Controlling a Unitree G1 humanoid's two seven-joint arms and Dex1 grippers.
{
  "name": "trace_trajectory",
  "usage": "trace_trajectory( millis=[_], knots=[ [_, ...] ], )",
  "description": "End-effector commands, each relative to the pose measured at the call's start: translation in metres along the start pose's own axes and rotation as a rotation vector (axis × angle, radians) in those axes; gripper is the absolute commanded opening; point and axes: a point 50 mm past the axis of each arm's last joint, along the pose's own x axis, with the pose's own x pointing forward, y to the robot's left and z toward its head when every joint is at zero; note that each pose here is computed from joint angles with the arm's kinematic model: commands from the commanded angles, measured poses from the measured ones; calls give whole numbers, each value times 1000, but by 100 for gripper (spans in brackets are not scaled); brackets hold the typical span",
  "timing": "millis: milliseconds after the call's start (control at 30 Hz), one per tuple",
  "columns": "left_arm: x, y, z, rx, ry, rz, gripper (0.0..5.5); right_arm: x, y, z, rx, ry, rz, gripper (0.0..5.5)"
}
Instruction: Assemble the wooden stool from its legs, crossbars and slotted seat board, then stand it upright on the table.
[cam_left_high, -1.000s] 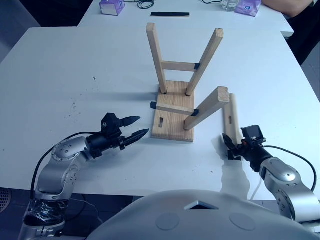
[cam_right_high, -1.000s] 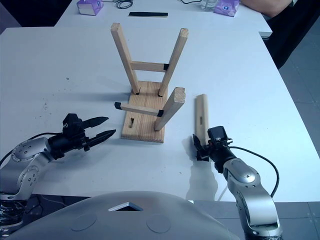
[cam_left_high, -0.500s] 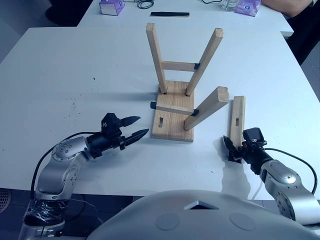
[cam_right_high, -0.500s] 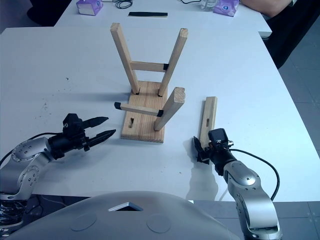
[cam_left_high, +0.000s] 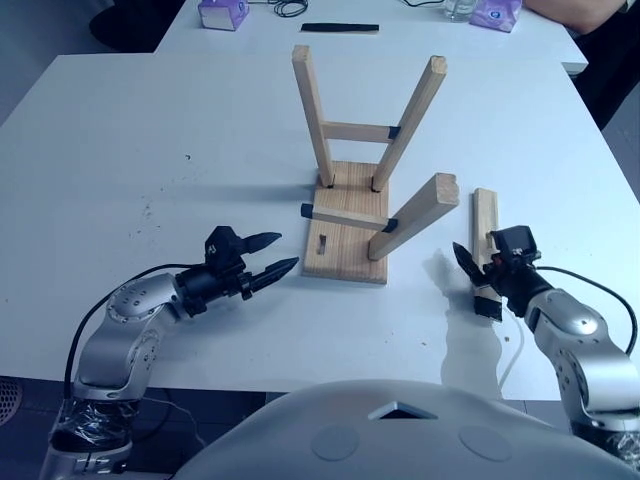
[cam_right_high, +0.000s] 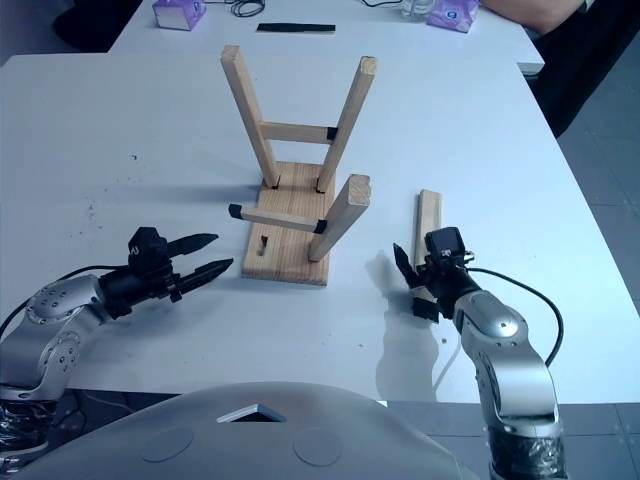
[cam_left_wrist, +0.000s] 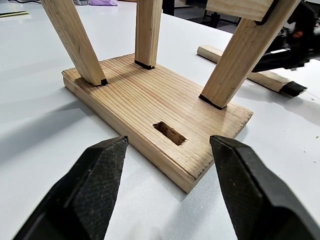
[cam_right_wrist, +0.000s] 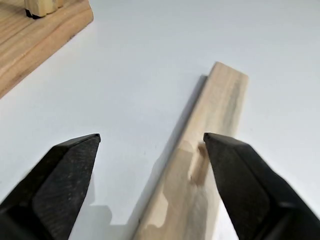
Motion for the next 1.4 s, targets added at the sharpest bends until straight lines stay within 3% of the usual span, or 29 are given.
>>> trace_trajectory(
  millis=[33,133,300,567,1133,1400],
  knots=[
    [2,5,3,18,10,-6,303,2,-16,-2,-3,20,-85,381],
    [-3,4,2,13,11,10,303,-21,-12,-3,61,22,-151,381],
    [-7,-3,-2,-5,12,39,303,-55,33,3,200,23,-135,381],
    [-3,1,2,7,12,31,303,-53,27,1,182,13,-285,381],
    [0,5,7,12,27,-17,303,-33,33,-41,265,93,-346,381],
    [2,8,10,13,11,-12,303,-28,37,-45,329,88,-313,275]
  ],
)
